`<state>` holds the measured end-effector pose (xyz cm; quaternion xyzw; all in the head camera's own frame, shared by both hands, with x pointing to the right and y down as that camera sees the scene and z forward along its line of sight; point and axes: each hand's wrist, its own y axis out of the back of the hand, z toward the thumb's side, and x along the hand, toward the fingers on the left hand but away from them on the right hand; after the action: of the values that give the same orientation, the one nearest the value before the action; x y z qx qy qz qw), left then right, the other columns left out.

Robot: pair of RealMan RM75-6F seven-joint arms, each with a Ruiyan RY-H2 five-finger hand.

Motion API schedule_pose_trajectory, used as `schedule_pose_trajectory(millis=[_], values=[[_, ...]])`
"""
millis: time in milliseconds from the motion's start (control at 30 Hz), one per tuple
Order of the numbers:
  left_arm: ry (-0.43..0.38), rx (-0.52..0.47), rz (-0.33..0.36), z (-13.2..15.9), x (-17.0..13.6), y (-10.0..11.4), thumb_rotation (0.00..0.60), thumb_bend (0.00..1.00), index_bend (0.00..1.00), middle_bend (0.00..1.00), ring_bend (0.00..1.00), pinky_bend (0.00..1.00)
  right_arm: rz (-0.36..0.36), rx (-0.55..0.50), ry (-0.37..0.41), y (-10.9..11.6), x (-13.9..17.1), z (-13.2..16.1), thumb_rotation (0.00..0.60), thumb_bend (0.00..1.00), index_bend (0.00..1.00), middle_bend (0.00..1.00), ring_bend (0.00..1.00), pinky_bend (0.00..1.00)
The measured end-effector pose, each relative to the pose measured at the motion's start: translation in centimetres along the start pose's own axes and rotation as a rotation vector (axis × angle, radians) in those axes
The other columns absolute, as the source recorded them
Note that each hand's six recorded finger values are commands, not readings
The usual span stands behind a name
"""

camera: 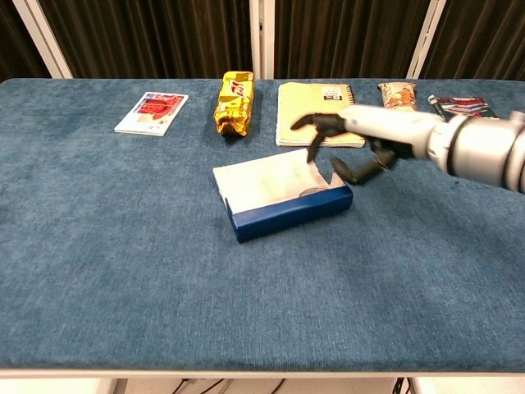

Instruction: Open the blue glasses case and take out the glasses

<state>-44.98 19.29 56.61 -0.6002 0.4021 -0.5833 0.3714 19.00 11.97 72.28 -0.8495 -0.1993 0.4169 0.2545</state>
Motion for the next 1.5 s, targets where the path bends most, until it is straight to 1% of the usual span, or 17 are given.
schedule_pose_trajectory(millis=[167,333,533,700,867,933,1033,1133,1200,1367,1500], values=[[0.000,0.001,0.000,0.0,0.0,0.0,0.600,0.58,0.66,0.64,0.45,0.44,0.014,-0.017,0.010,-0.8,0.8,-0.4,0.600,0.66,0.06,0.27,0.00,0.00],[0.002,-0.001,0.000,0.0,0.0,0.0,0.600,0.58,0.66,0.64,0.45,0.44,0.035,-0.003,0.026,-1.6,1.2,-0.3,0.600,0.66,0.06,0.27,0.00,0.00],[0.000,-0.003,0.000,0.0,0.0,0.0,0.600,0.58,0.66,0.64,0.45,0.44,0.056,0.009,0.035,-2.5,3.1,-0.3,0.600,0.65,0.06,0.27,0.00,0.00],[-0.001,-0.001,0.000,0.0,0.0,0.0,0.600,0.58,0.66,0.64,0.45,0.44,0.070,0.025,0.077,-3.3,5.5,0.6,0.600,0.66,0.06,0.27,0.00,0.00],[0.001,0.000,0.001,0.0,0.0,0.0,0.600,0.58,0.66,0.64,0.45,0.44,0.098,0.041,0.152,-4.3,6.5,2.8,0.600,0.65,0.06,0.26,0.00,0.00],[0.001,-0.001,0.001,0.0,0.0,0.0,0.600,0.58,0.66,0.64,0.45,0.44,0.101,0.048,0.177,-4.4,6.3,3.6,0.600,0.65,0.06,0.26,0.00,0.00],[0.001,-0.002,0.000,0.0,0.0,0.0,0.600,0.58,0.66,0.64,0.45,0.44,0.073,0.059,0.199,-3.6,5.4,4.5,0.600,0.65,0.06,0.26,0.00,0.00],[0.000,-0.001,0.000,0.0,0.0,0.0,0.600,0.58,0.66,0.64,0.45,0.44,0.028,0.064,0.233,-2.6,3.9,6.0,0.600,0.65,0.06,0.26,0.00,0.00],[0.001,-0.002,0.000,0.0,0.0,0.0,0.600,0.58,0.66,0.64,0.45,0.44,0.021,0.065,0.262,-2.3,2.6,7.4,0.600,0.65,0.06,0.26,0.00,0.00],[0.003,-0.004,0.000,-0.1,0.0,0.0,0.600,0.58,0.66,0.64,0.45,0.44,0.086,0.086,0.318,-3.7,-0.4,10.4,0.600,0.66,0.06,0.26,0.00,0.00],[0.003,-0.007,-0.001,-0.1,0.0,0.0,0.600,0.58,0.66,0.64,0.45,0.44,0.138,0.135,0.330,-5.0,-2.1,11.4,0.600,0.66,0.06,0.29,0.00,0.00]])
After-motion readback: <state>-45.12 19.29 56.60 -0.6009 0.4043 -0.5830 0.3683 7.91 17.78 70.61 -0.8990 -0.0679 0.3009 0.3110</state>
